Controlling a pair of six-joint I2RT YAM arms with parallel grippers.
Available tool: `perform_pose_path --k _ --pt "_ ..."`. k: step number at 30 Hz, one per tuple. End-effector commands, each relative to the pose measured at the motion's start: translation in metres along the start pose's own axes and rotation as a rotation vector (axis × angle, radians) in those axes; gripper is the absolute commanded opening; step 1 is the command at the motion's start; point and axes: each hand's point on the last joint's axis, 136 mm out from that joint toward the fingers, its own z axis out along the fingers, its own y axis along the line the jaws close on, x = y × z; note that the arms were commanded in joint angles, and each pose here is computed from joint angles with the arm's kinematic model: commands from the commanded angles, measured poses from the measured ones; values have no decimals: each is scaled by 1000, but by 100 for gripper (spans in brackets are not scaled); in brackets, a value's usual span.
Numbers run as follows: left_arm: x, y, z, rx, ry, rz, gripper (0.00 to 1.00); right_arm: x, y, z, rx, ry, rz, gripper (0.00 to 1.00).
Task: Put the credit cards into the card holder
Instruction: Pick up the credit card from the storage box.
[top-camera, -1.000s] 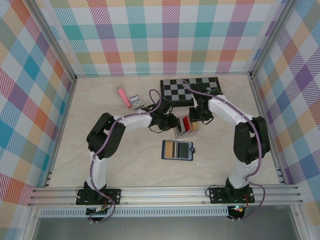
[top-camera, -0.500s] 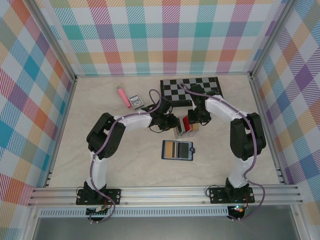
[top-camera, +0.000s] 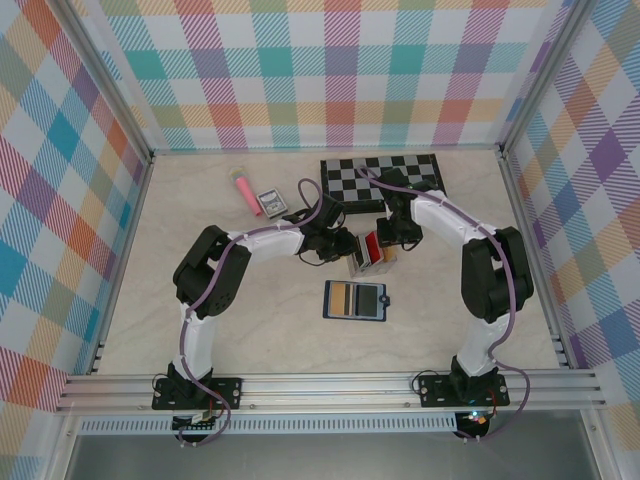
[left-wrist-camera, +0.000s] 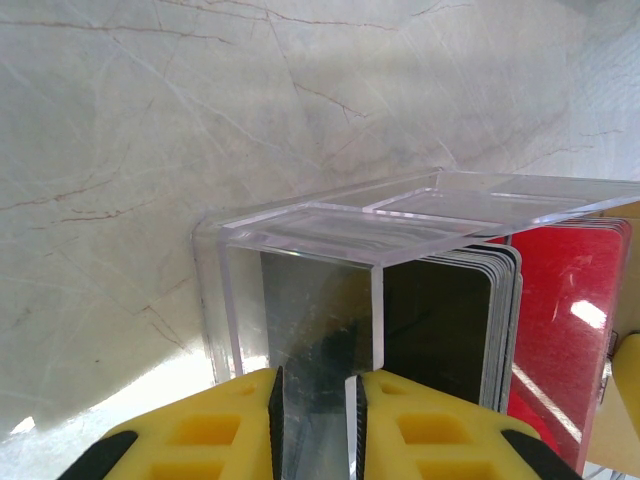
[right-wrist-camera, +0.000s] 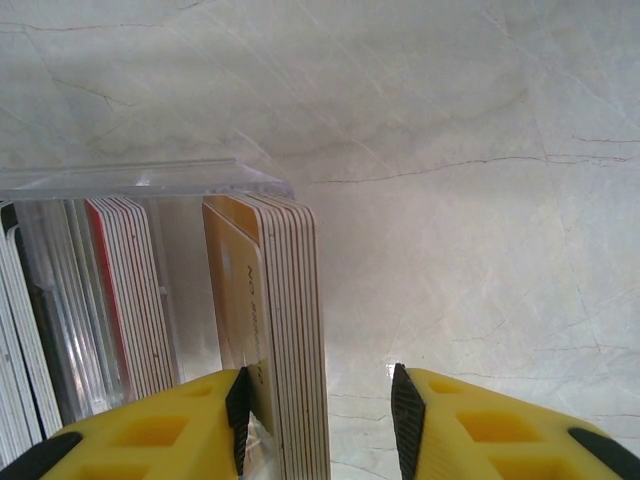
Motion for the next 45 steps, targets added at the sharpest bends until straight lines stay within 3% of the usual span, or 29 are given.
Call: perform_pose_path --k 1,8,18,35,39,45 --pt "26 43 5 -135 79 -51 23 -6 -14 -20 48 -41 18 43" --pt "26 42 5 -130 81 -50 24 -7 -13 -24 48 -48 12 42" --pt "27 43 8 -130 89 -52 24 -9 -8 -25 30 -51 7 29" --pt "28 43 10 -126 96 -55 24 -11 -10 -35 102 -77 -30 20" --pt "28 43 10 -125 96 -54 24 -12 -8 -39 112 -88 -42 14" --pt "28 43 9 -125 93 -56 24 -10 1 -48 81 -91 -42 16"
